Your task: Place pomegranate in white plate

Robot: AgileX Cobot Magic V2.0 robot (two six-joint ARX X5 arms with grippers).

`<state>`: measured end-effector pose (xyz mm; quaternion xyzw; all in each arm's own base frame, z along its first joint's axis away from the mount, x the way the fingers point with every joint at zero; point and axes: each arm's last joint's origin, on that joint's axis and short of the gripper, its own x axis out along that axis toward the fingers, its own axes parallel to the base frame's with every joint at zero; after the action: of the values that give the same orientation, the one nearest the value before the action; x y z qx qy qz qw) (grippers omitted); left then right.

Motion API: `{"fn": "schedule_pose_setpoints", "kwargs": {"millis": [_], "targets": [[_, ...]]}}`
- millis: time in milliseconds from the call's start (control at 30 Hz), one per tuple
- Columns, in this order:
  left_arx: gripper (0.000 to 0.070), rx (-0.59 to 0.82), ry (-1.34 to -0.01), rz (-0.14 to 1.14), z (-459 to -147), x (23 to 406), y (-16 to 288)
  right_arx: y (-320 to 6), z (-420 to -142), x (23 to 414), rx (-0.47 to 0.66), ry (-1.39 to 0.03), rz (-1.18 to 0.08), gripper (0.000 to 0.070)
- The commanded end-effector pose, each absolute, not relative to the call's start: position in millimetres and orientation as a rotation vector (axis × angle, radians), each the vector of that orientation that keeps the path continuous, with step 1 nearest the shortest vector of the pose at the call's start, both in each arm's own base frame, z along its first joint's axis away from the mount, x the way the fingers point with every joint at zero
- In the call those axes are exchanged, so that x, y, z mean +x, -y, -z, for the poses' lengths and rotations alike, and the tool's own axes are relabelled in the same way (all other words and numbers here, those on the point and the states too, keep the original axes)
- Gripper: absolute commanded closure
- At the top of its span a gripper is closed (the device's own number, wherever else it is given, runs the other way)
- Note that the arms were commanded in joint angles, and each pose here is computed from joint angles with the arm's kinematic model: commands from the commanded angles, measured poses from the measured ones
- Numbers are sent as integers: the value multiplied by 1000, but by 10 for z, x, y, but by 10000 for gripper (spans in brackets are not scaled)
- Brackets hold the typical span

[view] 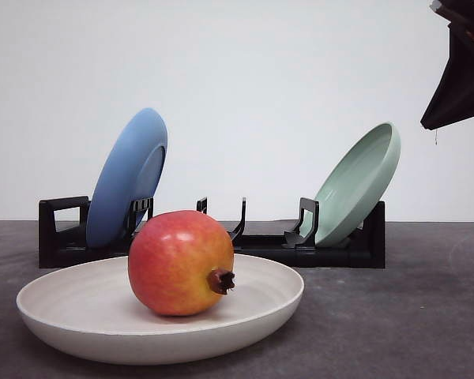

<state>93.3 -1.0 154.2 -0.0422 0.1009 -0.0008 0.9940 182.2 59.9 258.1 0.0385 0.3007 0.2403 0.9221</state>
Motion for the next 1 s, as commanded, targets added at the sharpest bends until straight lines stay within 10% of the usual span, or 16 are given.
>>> {"fn": "schedule_pose_setpoints", "kwargs": {"millis": [0, 967], "targets": [[700, -69, -204, -5, -1501, 942, 6, -608, -2584, 1838, 79, -613, -493, 685], [700, -37, -180, 0, -1492, 956, 6, -552, -2627, 1770, -37, -574, -477, 685]]}}
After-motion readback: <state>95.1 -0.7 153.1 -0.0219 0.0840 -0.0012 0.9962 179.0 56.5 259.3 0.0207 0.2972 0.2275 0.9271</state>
